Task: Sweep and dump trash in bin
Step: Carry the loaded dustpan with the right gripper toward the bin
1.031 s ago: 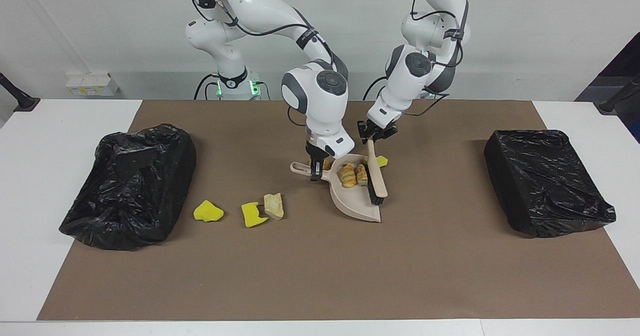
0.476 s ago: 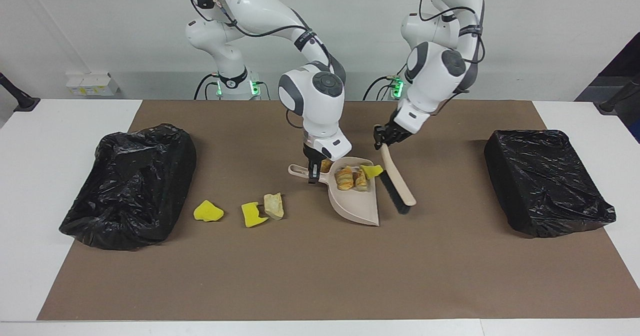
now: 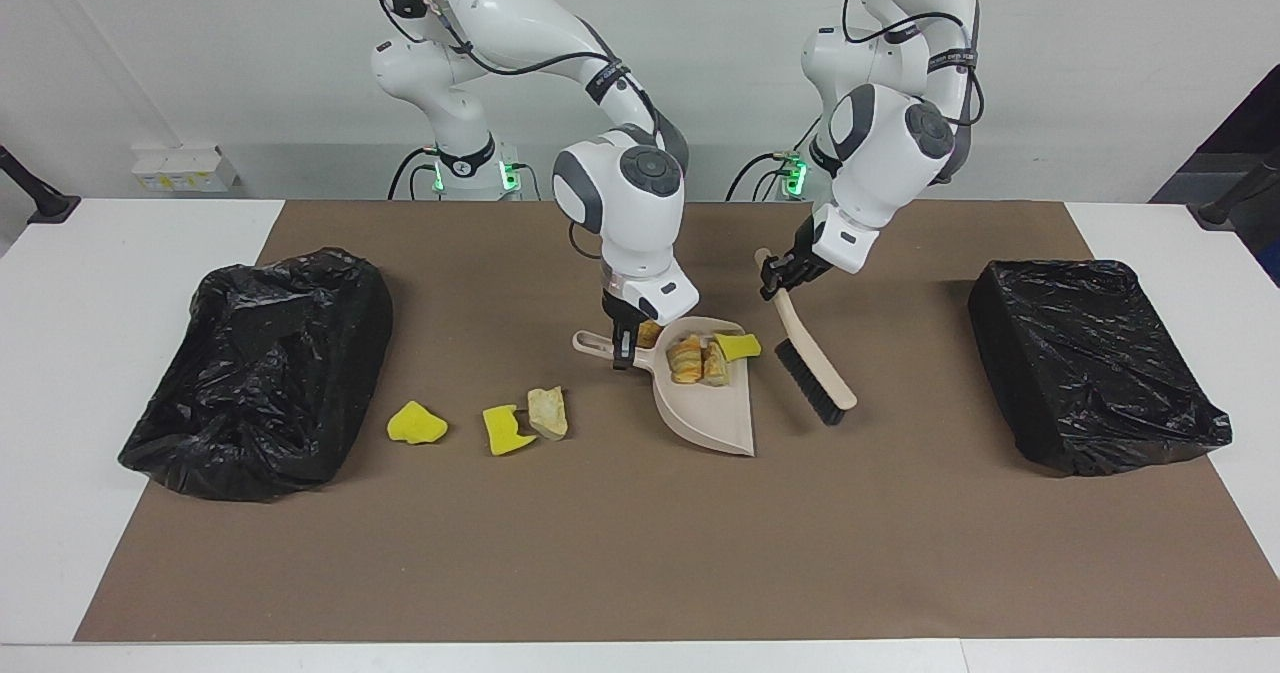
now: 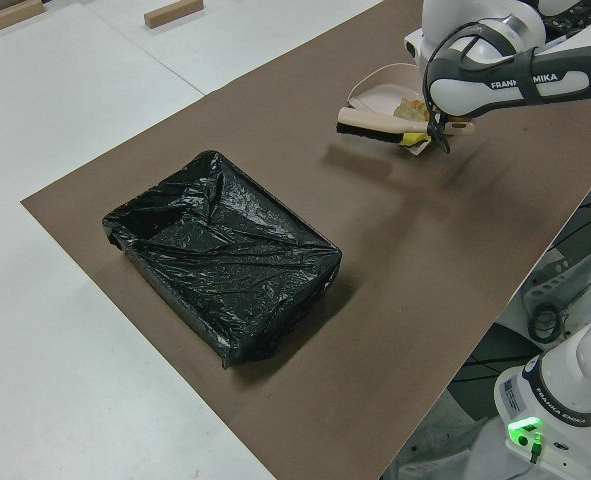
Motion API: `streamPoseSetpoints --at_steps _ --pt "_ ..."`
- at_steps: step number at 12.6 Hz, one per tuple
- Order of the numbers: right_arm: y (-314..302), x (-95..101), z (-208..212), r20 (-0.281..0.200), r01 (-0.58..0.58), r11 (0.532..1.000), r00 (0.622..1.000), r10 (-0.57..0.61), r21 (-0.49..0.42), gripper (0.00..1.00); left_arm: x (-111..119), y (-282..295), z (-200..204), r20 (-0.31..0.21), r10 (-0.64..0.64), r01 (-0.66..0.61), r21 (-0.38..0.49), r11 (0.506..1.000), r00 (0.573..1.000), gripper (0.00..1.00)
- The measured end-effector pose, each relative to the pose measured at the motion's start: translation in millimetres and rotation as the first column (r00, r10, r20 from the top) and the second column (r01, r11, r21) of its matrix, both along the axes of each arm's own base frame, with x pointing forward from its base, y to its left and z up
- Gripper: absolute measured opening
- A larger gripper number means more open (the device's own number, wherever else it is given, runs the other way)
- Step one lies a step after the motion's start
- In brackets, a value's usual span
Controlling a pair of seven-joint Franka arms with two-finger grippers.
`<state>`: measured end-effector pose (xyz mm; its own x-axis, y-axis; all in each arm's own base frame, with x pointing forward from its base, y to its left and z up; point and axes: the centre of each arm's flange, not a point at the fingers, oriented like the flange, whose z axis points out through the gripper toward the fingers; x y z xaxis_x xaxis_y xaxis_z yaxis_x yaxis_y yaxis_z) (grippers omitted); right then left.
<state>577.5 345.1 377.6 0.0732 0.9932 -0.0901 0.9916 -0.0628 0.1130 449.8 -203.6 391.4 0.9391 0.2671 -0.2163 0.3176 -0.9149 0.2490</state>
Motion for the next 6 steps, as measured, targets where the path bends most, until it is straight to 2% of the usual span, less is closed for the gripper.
streamPoseSetpoints --at_steps 2,6 --pt "-14 11.6 6 0.007 0.031 0.999 0.999 -0.032 0.034 0.33 -4 7 0 -0.014 -0.045 0.046 0.054 0.998 0.999 0.27" --pt "-59 34.9 34 -0.011 0.058 0.988 0.998 -0.057 0.143 0.33 -28 -24 -9 -0.039 -0.142 0.145 0.075 0.987 0.989 0.27"
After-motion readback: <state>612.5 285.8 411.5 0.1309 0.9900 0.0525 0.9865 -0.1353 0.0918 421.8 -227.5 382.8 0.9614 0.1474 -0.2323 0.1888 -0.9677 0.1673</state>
